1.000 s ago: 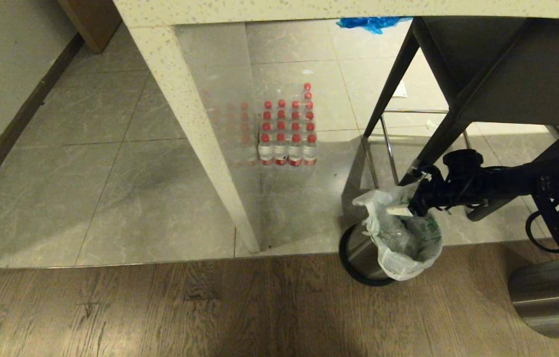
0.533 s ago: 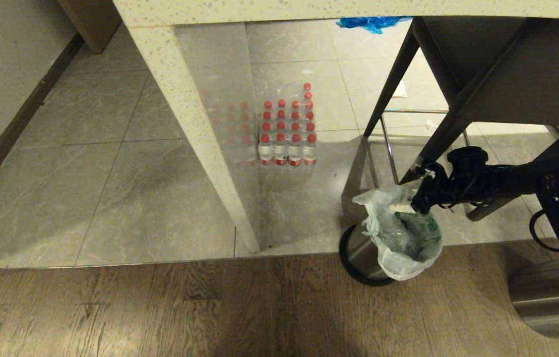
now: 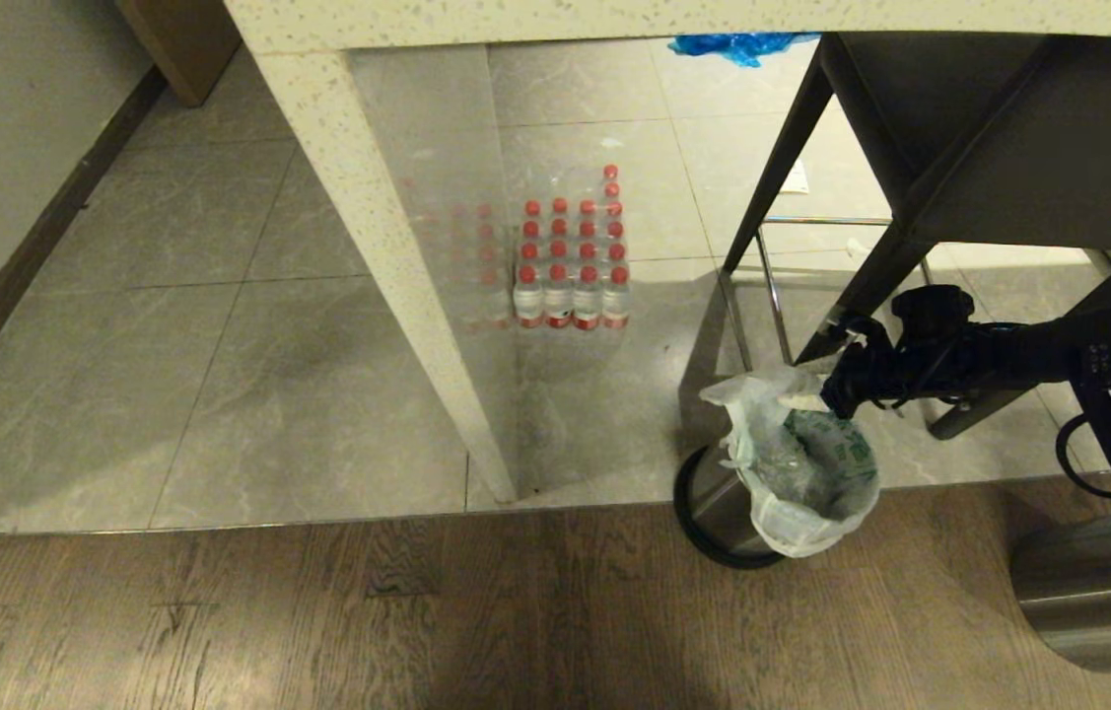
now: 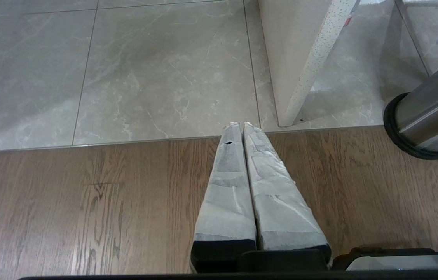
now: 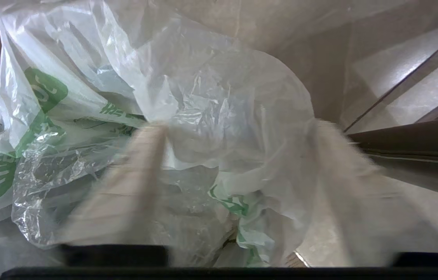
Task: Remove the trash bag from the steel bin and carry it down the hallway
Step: Pick up the trash bag
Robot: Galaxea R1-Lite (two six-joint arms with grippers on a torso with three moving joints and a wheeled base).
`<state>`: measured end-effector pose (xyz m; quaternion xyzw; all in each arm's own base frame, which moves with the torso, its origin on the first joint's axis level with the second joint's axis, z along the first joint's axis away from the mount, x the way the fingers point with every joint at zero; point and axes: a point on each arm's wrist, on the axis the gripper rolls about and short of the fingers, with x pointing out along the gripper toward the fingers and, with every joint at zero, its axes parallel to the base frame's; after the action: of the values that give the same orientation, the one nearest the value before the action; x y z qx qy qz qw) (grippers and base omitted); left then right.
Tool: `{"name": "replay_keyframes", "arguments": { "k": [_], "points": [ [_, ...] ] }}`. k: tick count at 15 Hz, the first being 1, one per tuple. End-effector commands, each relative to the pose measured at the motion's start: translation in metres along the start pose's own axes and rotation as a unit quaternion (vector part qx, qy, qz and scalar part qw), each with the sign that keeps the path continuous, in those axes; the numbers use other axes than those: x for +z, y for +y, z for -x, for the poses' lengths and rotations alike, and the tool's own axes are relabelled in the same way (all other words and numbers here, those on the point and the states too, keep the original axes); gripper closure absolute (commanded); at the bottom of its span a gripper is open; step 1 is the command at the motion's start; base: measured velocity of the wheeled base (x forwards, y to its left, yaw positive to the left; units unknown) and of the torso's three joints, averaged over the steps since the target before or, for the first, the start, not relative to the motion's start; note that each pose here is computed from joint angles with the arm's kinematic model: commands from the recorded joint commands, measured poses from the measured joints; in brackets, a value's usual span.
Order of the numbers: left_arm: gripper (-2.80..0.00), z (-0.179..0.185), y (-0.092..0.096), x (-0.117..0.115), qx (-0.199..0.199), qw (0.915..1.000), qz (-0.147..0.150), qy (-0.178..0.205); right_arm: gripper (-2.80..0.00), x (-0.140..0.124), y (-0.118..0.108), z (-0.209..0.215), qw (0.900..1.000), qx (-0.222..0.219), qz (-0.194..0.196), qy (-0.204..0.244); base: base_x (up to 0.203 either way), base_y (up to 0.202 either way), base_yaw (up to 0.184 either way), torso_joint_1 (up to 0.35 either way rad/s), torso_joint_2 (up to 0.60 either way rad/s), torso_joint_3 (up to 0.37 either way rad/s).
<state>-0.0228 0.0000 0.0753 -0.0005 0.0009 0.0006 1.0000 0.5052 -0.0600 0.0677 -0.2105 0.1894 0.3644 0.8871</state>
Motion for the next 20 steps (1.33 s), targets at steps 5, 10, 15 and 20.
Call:
{"name": "replay_keyframes", "arguments": {
  "k": [5,10,15,20],
  "points": [
    [0.00,0.000,0.000,0.000,0.000,1.0000,0.000,0.000,0.00,0.002,0.000,0.001,1.000,0.001,0.003,-0.002,0.000,0.000,0.000,0.000,0.00,0.000],
    [0.00,0.000,0.000,0.000,0.000,1.0000,0.000,0.001,0.00,0.014,0.000,0.011,1.000,-0.006,0.010,-0.007,0.000,0.000,0.000,0.000,0.00,0.000],
    [0.00,0.000,0.000,0.000,0.000,1.0000,0.000,0.000,0.00,0.042,0.004,0.038,0.999,-0.024,0.020,-0.008,0.000,0.000,0.000,0.000,0.00,0.000],
    [0.00,0.000,0.000,0.000,0.000,1.0000,0.000,0.000,0.00,0.050,0.024,0.064,0.994,-0.075,-0.042,0.063,0.000,0.000,0.000,0.000,0.00,0.000]
  ]
}}
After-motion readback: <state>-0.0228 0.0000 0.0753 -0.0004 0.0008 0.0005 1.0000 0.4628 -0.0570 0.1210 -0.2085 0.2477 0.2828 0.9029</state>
